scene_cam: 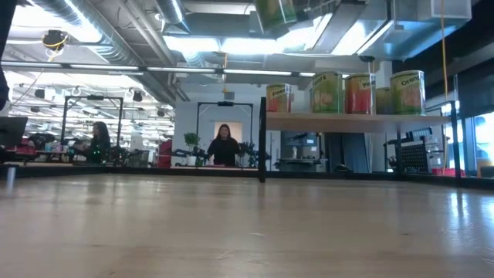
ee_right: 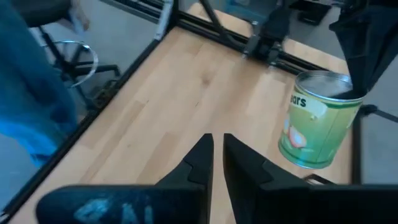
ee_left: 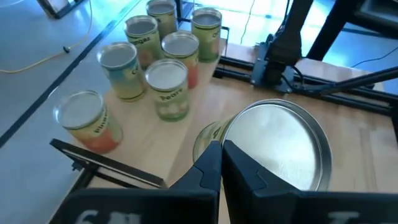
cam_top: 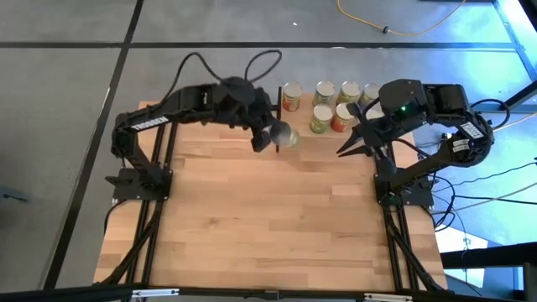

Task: Pick and place cans onto a shelf
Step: Put the canned pears on the shelf

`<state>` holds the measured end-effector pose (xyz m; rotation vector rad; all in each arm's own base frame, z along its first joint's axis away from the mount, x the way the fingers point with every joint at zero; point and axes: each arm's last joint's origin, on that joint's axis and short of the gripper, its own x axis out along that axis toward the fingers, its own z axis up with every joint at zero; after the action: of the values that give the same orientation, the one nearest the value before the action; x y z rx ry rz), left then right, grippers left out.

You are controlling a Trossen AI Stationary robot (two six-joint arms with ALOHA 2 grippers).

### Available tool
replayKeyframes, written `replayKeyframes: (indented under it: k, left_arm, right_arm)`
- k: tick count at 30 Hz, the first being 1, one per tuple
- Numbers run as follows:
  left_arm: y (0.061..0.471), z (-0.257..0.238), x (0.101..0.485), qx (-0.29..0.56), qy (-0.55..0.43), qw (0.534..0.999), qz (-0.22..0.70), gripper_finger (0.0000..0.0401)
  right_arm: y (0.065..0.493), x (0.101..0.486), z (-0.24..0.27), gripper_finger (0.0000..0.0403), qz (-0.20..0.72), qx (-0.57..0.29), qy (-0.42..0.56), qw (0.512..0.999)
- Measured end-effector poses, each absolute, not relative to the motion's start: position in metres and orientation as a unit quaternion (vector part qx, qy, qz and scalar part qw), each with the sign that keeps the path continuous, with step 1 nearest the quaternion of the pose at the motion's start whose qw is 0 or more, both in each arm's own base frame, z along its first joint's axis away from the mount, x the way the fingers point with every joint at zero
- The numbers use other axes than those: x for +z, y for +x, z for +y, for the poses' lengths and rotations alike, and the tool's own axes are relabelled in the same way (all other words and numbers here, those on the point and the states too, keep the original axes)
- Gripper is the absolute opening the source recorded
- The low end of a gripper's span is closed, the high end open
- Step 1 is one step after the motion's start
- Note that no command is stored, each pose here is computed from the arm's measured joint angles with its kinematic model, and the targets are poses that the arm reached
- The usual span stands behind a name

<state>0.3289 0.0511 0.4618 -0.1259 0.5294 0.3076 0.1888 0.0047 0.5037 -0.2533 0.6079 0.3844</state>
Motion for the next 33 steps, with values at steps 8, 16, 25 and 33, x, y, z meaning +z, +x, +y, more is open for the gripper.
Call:
replayKeyframes:
  k: [8,16,25,33]
  left_arm:
    - [0.34,0.089,0.45,0.168,-0.057,0.947,0.27,0.0]
    - [0.363,0.125,0.425,0.186,-0.064,0.94,0.278,0.0]
    - [0.381,0.148,0.4,0.182,-0.079,0.934,0.297,0.0]
    - [0.385,0.154,0.391,0.192,-0.076,0.928,0.31,0.0]
  right_arm:
    - [0.19,0.504,0.0,0.0039,0.306,0.135,-0.155,0.93]
    - [0.192,0.5,0.0,0.0039,0.311,0.136,-0.154,0.928]
    - [0.203,0.48,0.0,0.004,0.352,0.143,-0.148,0.913]
    - [0.207,0.472,-0.001,0.004,0.361,0.152,-0.167,0.905]
